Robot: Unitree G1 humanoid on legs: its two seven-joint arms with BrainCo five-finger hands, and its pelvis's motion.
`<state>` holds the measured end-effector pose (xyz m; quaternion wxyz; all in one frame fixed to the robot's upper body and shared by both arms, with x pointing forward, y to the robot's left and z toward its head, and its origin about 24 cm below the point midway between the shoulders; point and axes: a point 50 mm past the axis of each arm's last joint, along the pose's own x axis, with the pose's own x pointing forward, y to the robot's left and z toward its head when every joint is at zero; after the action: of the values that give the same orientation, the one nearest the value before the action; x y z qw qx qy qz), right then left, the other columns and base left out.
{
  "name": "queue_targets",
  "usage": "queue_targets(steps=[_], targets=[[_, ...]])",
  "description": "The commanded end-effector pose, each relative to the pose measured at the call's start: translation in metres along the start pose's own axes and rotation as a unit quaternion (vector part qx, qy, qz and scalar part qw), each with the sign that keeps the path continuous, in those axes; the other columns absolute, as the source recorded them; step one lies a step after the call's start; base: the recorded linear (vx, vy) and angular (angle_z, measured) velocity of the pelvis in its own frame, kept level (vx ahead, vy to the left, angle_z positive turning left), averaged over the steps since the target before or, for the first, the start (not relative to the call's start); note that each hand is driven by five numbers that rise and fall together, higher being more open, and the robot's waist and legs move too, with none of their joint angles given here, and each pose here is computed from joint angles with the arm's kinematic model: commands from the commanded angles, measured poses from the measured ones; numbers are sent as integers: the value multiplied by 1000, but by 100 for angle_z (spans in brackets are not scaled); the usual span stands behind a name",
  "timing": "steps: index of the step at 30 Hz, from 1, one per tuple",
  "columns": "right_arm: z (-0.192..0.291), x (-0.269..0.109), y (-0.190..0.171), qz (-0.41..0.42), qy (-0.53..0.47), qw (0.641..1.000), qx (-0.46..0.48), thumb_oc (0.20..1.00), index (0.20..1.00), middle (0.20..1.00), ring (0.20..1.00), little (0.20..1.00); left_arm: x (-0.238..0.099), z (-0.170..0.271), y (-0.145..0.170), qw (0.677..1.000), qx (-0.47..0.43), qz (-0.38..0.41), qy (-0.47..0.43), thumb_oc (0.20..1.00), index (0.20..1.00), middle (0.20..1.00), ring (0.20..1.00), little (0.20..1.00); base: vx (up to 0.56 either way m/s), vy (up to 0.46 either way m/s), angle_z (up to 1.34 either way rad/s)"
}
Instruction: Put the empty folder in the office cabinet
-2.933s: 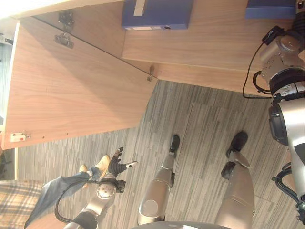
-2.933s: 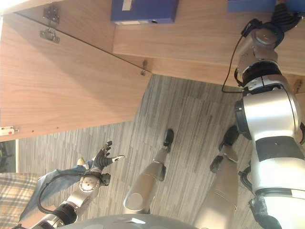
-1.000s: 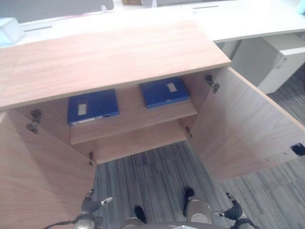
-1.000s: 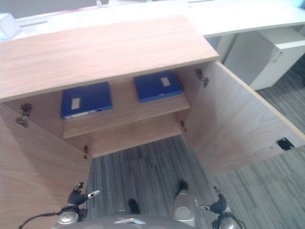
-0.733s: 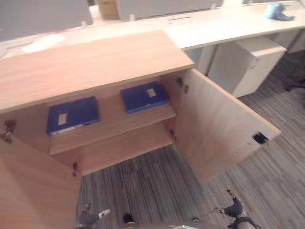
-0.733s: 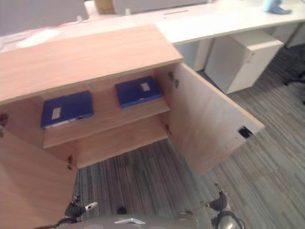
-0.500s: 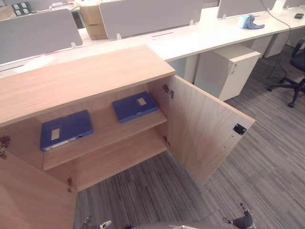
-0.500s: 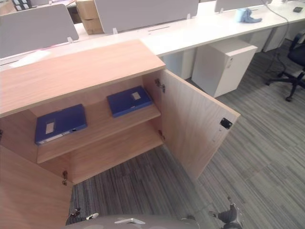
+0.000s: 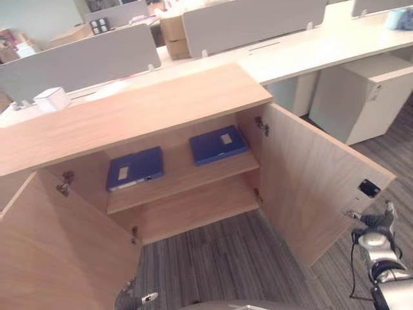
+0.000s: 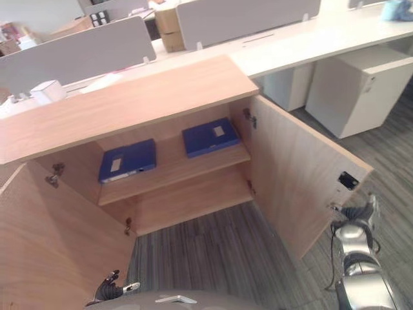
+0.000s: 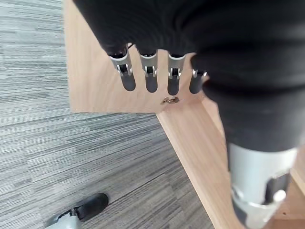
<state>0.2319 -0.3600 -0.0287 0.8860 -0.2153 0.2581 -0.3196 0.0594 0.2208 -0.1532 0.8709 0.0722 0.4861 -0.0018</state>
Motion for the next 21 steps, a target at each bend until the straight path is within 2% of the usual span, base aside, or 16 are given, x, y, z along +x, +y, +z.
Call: queue_targets(steps=[1, 8, 9, 10, 11, 14, 16, 21], targets=[[25, 8, 0, 0, -34, 999, 15, 1000, 1000, 1000, 1000, 1000, 8, 25, 23, 999, 34, 15, -29, 1000, 1000, 1000, 1000, 1000, -12, -57, 7], [61, -1, 31, 131, -140, 979, -63, 1000, 1000, 1000, 1000, 1000, 4, 21, 35, 999, 37, 24, -23, 1000, 1000, 1000, 1000, 1000, 0, -36, 5], [66, -6, 39, 157, -162, 971, -74, 1000, 1000, 1000, 1000, 1000, 3, 19, 36, 999, 36, 26, -20, 1000, 1000, 1000, 1000, 1000, 5, -62, -1], [74, -19, 56, 218, -204, 950, -92, 1000, 1000, 1000, 1000, 1000, 2, 15, 39, 999, 37, 31, -14, 1000, 1000, 1000, 1000, 1000, 9, -43, -3], [74, -20, 56, 218, -204, 950, -93, 1000, 1000, 1000, 1000, 1000, 2, 15, 39, 999, 36, 31, -14, 1000, 1000, 1000, 1000, 1000, 16, -48, -4], [69, -54, 89, 330, -253, 902, -115, 1000, 1000, 1000, 1000, 1000, 1, 13, 40, 999, 33, 35, -11, 1000, 1000, 1000, 1000, 1000, 17, -17, -2], [69, -54, 88, 330, -252, 902, -115, 1000, 1000, 1000, 1000, 1000, 1, 13, 40, 999, 33, 35, -11, 1000, 1000, 1000, 1000, 1000, 6, -2, -2], [62, -105, 134, 452, -280, 842, -94, 1000, 1000, 1000, 1000, 1000, 3, 17, 41, 999, 22, 45, -18, 1000, 1000, 1000, 1000, 1000, 7, 26, 6]])
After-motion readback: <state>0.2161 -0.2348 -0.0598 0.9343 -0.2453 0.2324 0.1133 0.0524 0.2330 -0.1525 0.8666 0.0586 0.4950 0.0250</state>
